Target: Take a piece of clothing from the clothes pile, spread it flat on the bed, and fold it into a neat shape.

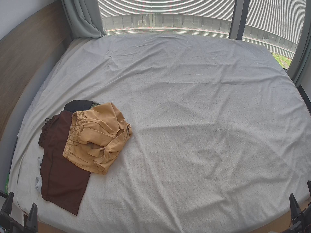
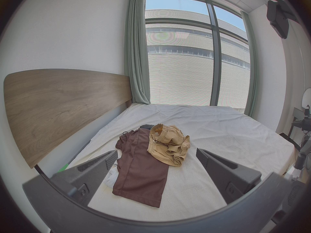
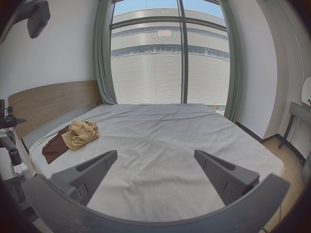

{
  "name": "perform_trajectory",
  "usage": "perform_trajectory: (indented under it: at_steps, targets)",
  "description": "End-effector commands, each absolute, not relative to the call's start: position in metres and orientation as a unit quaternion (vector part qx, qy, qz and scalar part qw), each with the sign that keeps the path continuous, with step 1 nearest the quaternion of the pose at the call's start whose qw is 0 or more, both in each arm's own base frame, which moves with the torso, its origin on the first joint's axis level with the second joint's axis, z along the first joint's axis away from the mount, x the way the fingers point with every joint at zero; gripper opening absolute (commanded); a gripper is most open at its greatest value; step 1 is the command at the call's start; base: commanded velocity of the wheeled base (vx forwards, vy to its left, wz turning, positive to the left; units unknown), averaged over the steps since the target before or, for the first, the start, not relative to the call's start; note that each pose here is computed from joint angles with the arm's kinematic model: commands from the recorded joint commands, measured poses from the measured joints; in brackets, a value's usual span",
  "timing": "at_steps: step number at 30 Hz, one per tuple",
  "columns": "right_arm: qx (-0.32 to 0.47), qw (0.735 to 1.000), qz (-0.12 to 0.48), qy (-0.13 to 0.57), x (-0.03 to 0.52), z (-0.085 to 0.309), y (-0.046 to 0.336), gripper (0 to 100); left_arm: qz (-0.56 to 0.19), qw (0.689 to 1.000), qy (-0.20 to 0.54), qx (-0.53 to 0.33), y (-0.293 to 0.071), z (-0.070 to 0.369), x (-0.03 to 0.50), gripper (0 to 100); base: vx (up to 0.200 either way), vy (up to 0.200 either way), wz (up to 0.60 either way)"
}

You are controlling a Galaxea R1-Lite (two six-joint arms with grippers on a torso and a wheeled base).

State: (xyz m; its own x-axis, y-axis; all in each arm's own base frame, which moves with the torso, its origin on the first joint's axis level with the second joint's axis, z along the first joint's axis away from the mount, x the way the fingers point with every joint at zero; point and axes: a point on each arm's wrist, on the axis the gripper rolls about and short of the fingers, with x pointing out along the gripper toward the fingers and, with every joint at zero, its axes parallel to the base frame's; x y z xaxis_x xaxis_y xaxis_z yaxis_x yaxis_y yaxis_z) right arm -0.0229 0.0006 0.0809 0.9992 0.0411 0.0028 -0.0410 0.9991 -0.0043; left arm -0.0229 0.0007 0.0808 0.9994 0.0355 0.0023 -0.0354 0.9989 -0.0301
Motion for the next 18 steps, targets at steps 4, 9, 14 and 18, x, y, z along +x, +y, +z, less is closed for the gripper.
perform_trajectory:
  at_steps: [4, 9, 14, 18]
  targets:
    - [-0.003, 1.0, 0.021, -0.002, -0.0229, 0.0761, 0.0006, 100, 0.019, 1.0, -0.002, -0.015, 0.0007, 0.0761, -0.0229, 100, 0.0, 0.0, 0.0]
    - [-0.003, 1.0, 0.021, -0.002, -0.0229, 0.0761, 0.0006, 100, 0.019, 1.0, -0.003, -0.013, 0.0007, 0.0762, -0.0229, 100, 0.0, 0.0, 0.0]
    - [-0.004, 1.0, 0.02, -0.002, -0.0229, 0.0761, 0.0006, 100, 0.018, 1.0, -0.003, -0.012, 0.0007, 0.0762, -0.0229, 100, 0.0, 0.0, 0.0]
    - [-0.004, 1.0, 0.02, -0.002, -0.0229, 0.0761, 0.0006, 100, 0.018, 1.0, -0.005, -0.01, 0.0007, 0.0767, -0.0229, 100, 0.0, 0.0, 0.0]
